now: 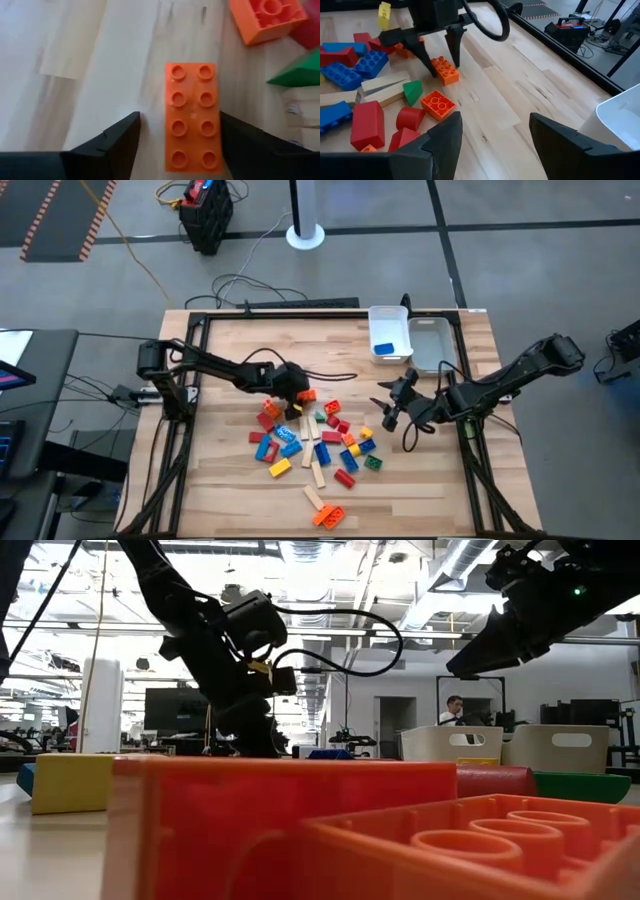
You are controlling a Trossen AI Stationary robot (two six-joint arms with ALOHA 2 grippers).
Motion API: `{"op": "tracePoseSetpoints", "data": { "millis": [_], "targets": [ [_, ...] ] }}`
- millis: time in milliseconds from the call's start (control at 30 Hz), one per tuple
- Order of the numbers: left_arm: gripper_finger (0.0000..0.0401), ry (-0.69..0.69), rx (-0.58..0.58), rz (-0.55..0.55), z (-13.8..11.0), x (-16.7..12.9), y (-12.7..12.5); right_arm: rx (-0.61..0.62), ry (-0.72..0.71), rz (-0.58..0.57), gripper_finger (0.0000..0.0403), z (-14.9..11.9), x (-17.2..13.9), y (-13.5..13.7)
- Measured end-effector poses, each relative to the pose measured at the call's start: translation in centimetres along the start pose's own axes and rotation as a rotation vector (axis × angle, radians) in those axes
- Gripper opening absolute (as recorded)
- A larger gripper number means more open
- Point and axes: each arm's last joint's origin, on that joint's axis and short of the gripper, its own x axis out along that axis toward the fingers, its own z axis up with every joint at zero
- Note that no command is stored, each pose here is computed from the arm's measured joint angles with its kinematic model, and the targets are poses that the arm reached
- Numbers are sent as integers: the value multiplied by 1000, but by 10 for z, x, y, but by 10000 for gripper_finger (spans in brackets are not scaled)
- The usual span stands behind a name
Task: Sort blocks by size
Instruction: Put the large orange game piece into the white bin
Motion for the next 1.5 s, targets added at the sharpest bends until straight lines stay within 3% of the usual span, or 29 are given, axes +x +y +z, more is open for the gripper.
{"op": "tracePoseSetpoints", "data": {
  "millis": [233,433,700,1167,1500],
  "targets": [
    [133,-32,47,62,3,0,4,29,8,30,259,1,-17,-6],
    [133,-115,25,56,22,-2,22,118,46,40,259,-2,-31,-14],
    [133,-304,49,23,81,-9,46,150,130,-10,259,-15,-27,-13],
    [133,-453,89,61,169,56,69,233,200,-54,259,-26,-27,-13],
    [136,-521,40,60,201,101,76,240,213,-52,259,-32,-25,-4]
  ]
}}
